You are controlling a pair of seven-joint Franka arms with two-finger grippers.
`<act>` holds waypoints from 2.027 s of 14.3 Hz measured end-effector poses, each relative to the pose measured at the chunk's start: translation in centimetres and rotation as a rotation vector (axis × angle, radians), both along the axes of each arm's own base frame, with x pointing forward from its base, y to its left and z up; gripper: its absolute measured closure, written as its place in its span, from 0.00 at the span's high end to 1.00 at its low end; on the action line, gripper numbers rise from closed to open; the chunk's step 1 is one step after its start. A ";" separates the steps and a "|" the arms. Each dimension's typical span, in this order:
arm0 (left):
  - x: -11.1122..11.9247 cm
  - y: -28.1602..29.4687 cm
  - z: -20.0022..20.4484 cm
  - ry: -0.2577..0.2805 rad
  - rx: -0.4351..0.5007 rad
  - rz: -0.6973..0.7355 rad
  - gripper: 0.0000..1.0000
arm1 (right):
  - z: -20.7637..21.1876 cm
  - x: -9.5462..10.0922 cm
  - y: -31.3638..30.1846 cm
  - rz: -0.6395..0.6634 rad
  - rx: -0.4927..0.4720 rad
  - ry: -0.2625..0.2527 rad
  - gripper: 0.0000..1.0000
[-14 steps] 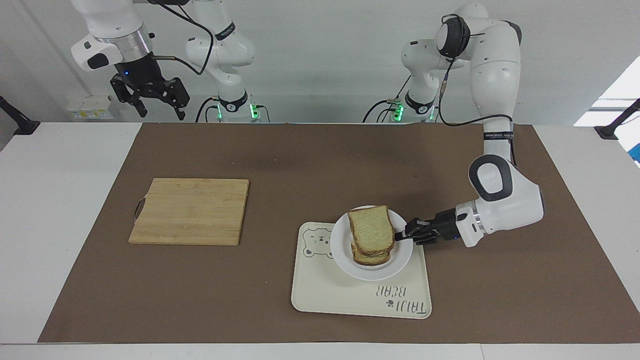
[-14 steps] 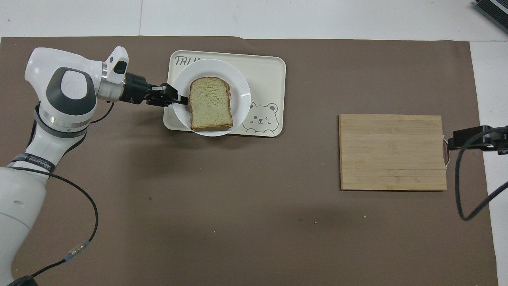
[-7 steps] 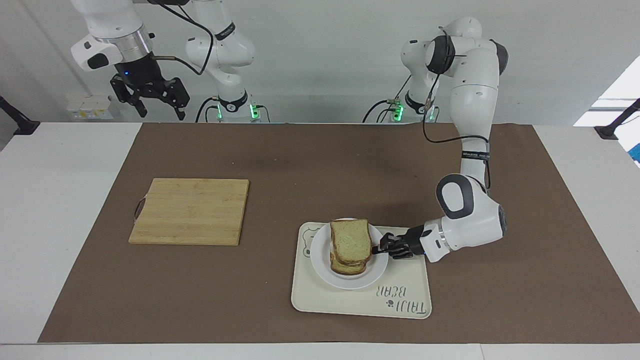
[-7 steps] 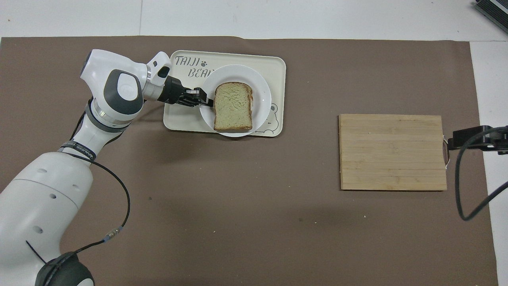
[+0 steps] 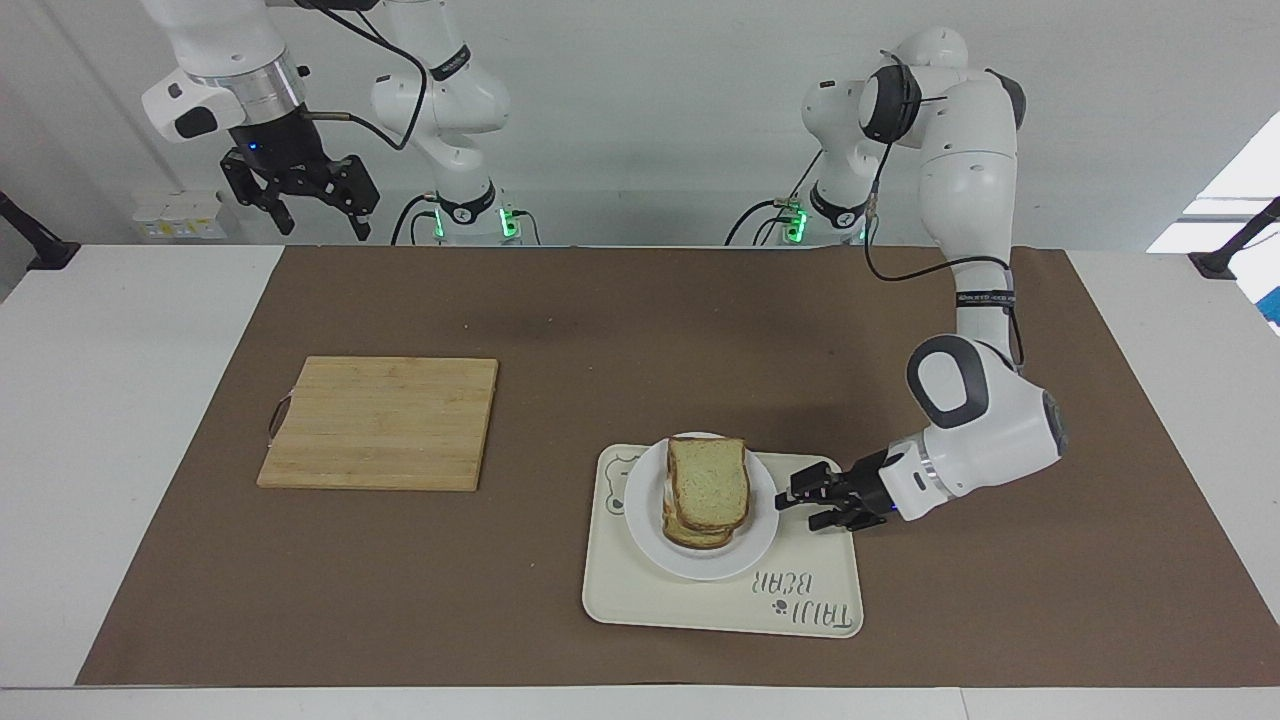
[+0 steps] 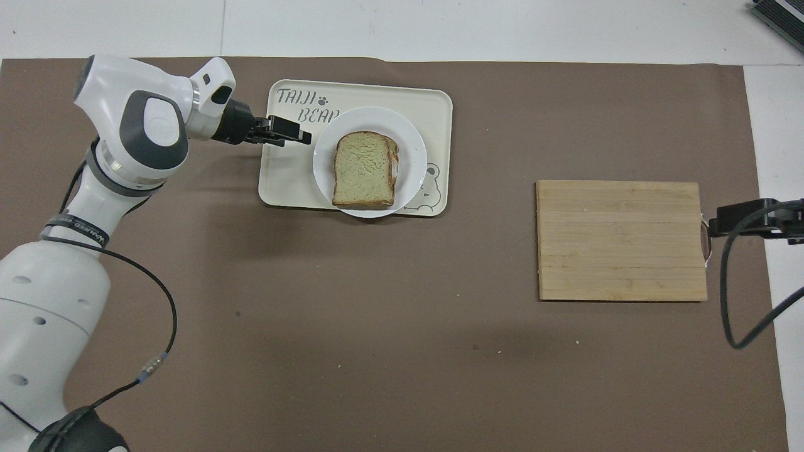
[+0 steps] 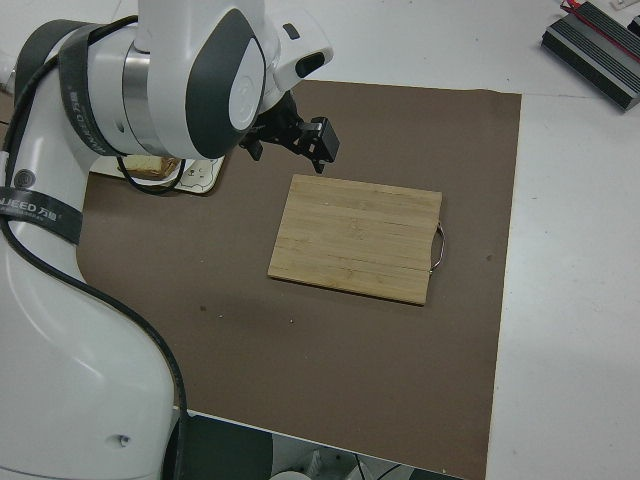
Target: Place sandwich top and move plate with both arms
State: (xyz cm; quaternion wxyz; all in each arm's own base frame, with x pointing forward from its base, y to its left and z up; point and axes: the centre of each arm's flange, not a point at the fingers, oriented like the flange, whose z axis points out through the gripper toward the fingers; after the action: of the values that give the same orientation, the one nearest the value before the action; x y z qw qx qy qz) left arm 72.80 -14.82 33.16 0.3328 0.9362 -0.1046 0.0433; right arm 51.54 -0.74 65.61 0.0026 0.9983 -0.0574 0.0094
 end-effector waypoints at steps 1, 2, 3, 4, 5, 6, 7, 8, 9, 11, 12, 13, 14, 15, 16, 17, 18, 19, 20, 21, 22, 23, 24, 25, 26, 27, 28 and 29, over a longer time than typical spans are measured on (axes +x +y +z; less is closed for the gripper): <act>0.1 1.1 1.8 -0.018 0.054 0.011 1.00 | 0.0 0.0 0.0 0.000 0.000 0.000 1.00; 0.0 1.9 3.7 -0.030 0.119 0.021 1.00 | 0.0 0.0 0.0 0.000 0.000 0.000 1.00; -0.2 2.3 5.5 -0.036 0.188 0.029 1.00 | 0.0 0.0 0.0 0.000 0.000 0.000 1.00; -0.7 2.6 7.2 -0.037 0.257 0.032 1.00 | 0.0 0.0 0.0 0.000 0.000 0.000 1.00; -1.2 2.9 8.8 -0.037 0.330 0.036 1.00 | 0.0 0.0 0.0 0.000 0.000 0.000 1.00; -1.8 3.3 10.3 -0.041 0.401 0.041 1.00 | 0.0 0.0 0.0 0.000 0.000 0.000 1.00; -2.4 3.7 11.7 -0.043 0.456 0.046 1.00 | 0.0 0.0 0.0 0.000 0.000 0.000 1.00; -3.0 4.1 13.0 -0.039 0.497 0.052 1.00 | 0.0 0.0 0.0 0.000 0.000 0.000 1.00; -3.7 4.5 14.4 -0.031 0.531 0.063 1.00 | 0.0 0.0 0.0 0.000 0.000 0.000 1.00; -5.5 5.7 18.1 0.003 0.580 0.116 1.00 | 0.0 0.0 0.0 0.000 0.000 0.000 1.00; -6.5 6.3 20.3 0.003 0.610 0.136 1.00 | 0.0 0.0 0.0 0.000 0.000 0.000 1.00; -7.5 6.8 22.3 -0.007 0.636 0.144 1.00 | 0.0 0.0 0.0 0.000 0.000 0.000 1.00; -8.6 7.1 24.2 -0.010 0.652 0.144 1.00 | 0.0 0.0 0.0 0.000 0.000 0.000 1.00; -9.9 7.4 25.9 0.000 0.662 0.133 1.00 | 0.0 0.0 0.0 0.000 0.000 0.000 1.00; -11.2 7.6 27.3 0.015 0.669 0.119 1.00 | 0.0 0.0 0.0 0.000 0.000 0.000 1.00; -12.5 8.0 28.7 0.025 0.672 0.115 1.00 | 0.0 0.0 0.0 0.000 0.000 0.000 1.00; -13.7 8.7 29.9 0.030 0.673 0.117 1.00 | 0.0 0.0 0.0 0.000 0.000 0.000 1.00; -14.8 9.3 30.9 0.033 0.674 0.118 1.00 | 0.0 0.0 0.0 0.000 0.000 0.000 1.00; -15.9 9.8 31.6 0.033 0.675 0.118 1.00 | 0.0 0.0 0.0 0.000 0.000 0.000 1.00; -16.9 10.0 31.9 0.035 0.675 0.117 1.00 | 0.0 0.0 0.0 0.000 0.000 0.000 1.00; -17.7 10.0 31.8 0.040 0.676 0.115 1.00 | 0.0 0.0 0.0 0.000 0.000 0.000 1.00; -18.2 10.0 31.4 0.044 0.677 0.113 1.00 | 0.0 0.0 0.0 0.000 0.000 0.000 1.00; -18.5 10.0 31.2 0.047 0.677 0.112 1.00 | 0.0 0.0 0.0 0.000 0.000 0.000 1.00; -18.6 10.0 31.0 0.051 0.678 0.109 1.00 | 0.0 0.0 0.0 0.000 0.000 0.000 1.00; -18.6 9.9 30.8 0.054 0.678 0.107 1.00 | 0.0 0.0 0.0 0.000 0.000 0.000 1.00; -18.6 10.0 30.6 0.058 0.679 0.106 1.00 | 0.0 0.0 0.0 0.000 0.000 0.000 1.00; -18.7 10.0 30.5 0.060 0.679 0.105 1.00 | 0.0 0.0 0.0 0.000 0.000 0.000 1.00; -18.7 10.0 30.5 0.060 0.679 0.105 1.00 | 0.0 0.0 0.0 0.000 0.000 0.000 1.00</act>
State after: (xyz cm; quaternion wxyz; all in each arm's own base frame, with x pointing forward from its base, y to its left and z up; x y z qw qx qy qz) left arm 54.15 -4.86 63.67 0.0023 0.9985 -0.0548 -0.0044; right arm 51.54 -0.74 65.61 0.0026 0.9983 -0.0574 0.0094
